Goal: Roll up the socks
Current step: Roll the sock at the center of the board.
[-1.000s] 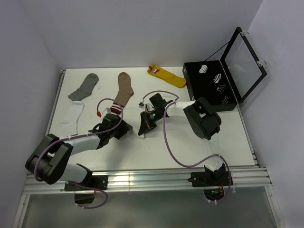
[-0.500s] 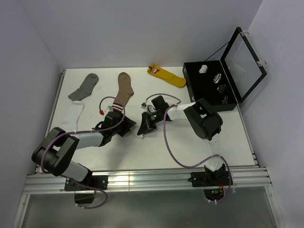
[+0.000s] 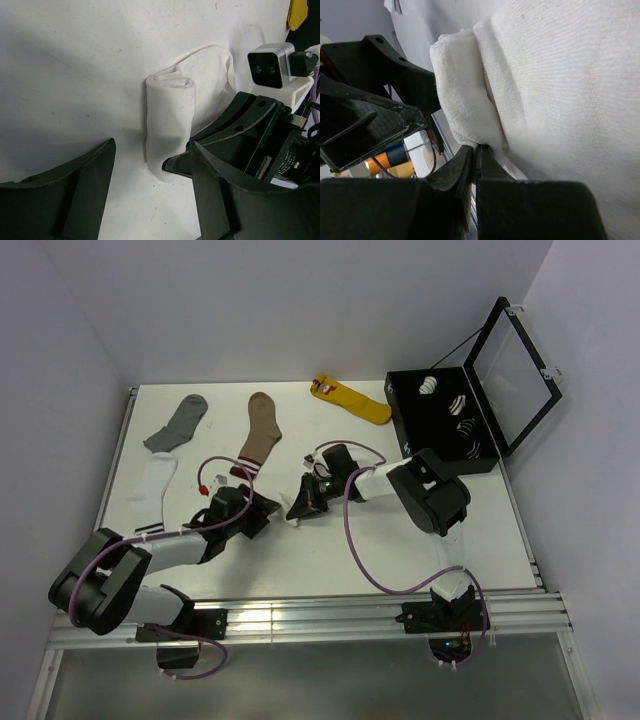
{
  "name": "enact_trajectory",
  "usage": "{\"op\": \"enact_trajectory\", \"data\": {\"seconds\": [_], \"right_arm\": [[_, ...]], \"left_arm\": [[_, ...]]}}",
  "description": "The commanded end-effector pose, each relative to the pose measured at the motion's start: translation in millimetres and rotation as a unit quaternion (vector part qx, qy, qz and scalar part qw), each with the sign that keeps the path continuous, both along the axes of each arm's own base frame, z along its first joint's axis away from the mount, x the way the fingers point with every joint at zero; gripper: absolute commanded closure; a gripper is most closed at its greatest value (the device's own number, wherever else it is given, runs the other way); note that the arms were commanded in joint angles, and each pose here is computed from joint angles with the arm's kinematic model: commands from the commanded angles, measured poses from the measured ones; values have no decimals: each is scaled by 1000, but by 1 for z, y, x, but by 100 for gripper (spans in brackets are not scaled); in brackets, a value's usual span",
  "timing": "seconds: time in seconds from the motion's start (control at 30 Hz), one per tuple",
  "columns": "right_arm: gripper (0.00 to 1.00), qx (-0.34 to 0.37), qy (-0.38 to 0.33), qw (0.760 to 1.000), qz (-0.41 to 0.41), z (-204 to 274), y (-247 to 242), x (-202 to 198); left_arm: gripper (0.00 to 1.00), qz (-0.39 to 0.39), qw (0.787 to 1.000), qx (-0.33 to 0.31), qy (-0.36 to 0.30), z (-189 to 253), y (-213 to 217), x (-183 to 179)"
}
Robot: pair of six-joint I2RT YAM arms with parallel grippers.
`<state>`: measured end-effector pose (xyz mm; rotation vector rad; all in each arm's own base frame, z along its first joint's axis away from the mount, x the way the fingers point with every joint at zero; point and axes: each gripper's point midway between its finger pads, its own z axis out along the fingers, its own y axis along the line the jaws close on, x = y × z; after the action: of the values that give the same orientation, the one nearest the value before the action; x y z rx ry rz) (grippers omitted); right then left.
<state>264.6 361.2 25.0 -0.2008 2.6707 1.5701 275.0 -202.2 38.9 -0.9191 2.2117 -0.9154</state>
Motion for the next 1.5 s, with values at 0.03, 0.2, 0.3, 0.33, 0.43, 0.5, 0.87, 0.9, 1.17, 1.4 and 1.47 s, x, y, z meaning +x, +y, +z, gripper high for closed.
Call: {"op": "enact_trajectory", "data": {"seconds": [0.03, 0.2, 0.3, 0.33, 0.43, 0.5, 0.87, 0.9, 1.17, 1.4, 1.47], "right_arm": [[100, -50, 5, 997, -62, -27, -14, 13], [100, -50, 4, 996, -68, -27, -14, 14], [100, -49, 4, 996, -69, -26, -14, 15], [100, -50, 5, 996, -70, -27, -14, 14], [100, -51, 6, 996, -71, -28, -15, 13], [100, -51, 7, 996, -71, -29, -14, 14], [100, -50, 14, 996, -67, -33, -14, 11], [100, -50, 13, 996, -68, -33, -14, 11], [100, -49, 15, 996, -68, -34, -14, 10], [100, -48, 14, 996, -68, -34, -14, 11], [100, -47, 14, 997, -67, -34, -14, 11]], "left_arm": [[34, 16, 999, 24, 18, -14, 9, -2], [36, 13, 1000, 20, 18, -18, 4, 4], [38, 14, 999, 23, 24, -23, 3, 8], [39, 13, 999, 25, 30, -27, 2, 9], [43, 16, 999, 26, 40, -33, 3, 8], [45, 19, 999, 24, 43, -36, 5, 8], [42, 28, 998, 12, 49, -48, 14, 6], [41, 29, 998, 11, 47, -47, 15, 7], [43, 36, 998, 6, 47, -51, 22, 8], [49, 33, 998, 8, 47, -55, 19, 14], [53, 26, 998, 6, 54, -59, 16, 13]]}}
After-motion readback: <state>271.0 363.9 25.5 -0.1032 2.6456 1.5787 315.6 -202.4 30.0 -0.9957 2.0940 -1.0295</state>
